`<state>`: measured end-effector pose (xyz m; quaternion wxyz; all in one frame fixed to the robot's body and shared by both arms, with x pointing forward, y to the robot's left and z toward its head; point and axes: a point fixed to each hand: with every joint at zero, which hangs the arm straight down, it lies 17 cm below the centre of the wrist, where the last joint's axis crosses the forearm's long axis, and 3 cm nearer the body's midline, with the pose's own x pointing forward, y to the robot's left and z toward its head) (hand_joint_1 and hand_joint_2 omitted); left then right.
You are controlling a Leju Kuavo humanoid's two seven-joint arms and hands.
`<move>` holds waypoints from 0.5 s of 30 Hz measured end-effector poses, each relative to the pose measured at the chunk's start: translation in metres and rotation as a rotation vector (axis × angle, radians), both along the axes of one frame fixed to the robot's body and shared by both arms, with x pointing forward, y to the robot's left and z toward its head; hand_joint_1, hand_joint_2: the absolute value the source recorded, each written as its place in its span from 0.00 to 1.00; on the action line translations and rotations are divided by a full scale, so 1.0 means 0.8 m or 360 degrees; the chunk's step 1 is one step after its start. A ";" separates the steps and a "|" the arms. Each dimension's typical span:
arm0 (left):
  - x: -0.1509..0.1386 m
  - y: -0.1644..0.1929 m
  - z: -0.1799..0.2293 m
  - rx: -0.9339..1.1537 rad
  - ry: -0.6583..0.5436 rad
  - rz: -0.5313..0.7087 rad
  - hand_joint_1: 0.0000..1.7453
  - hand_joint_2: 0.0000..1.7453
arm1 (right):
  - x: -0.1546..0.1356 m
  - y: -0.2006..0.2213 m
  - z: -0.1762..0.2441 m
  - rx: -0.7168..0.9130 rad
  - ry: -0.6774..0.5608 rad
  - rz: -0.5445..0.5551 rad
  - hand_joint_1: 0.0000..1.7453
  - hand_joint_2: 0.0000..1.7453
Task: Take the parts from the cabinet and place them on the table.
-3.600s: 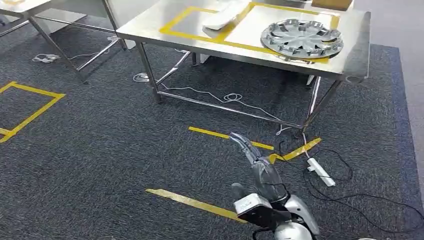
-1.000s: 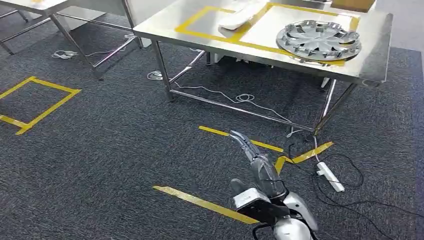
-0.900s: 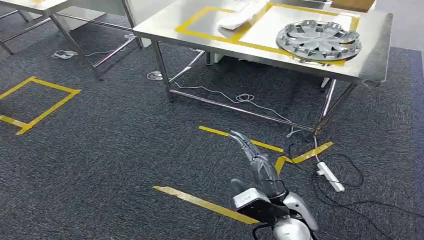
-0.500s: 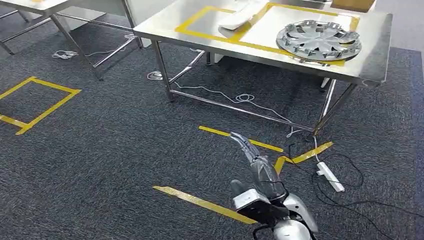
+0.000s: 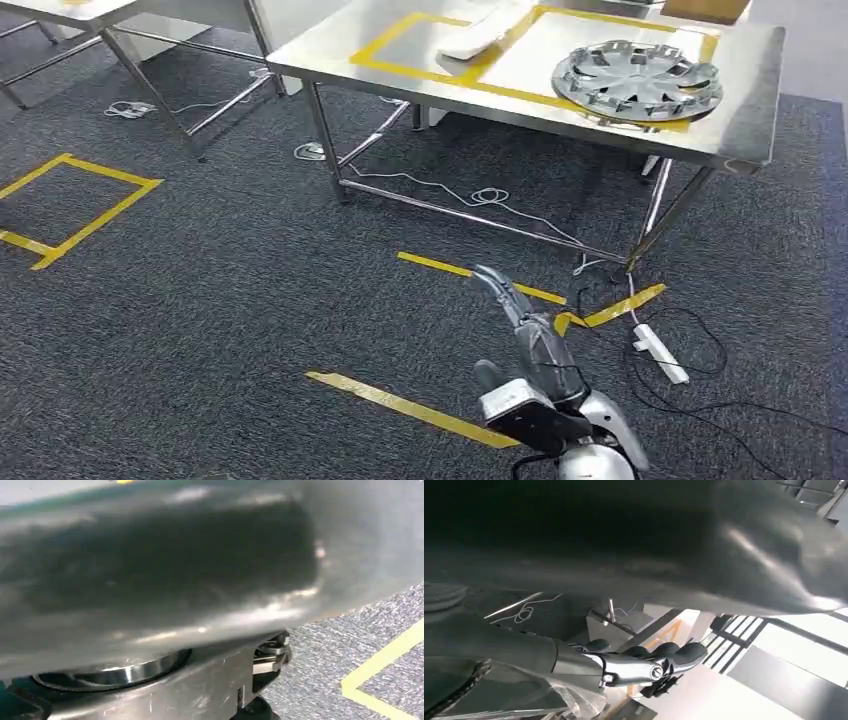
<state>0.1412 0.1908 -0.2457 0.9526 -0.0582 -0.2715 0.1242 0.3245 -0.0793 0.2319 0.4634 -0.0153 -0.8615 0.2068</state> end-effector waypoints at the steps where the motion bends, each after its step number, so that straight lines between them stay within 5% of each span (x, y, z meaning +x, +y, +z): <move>1: 0.000 -0.001 0.000 -0.0001 -0.0001 0.0000 0.00 0.00 | 0.000 0.000 0.000 -0.0001 -0.0002 0.0001 0.00 0.00; 15: 0.000 -0.006 0.001 -0.0011 -0.0001 0.0000 0.00 0.00 | 0.000 -0.001 0.001 -0.0011 -0.0003 -0.0001 0.00 0.00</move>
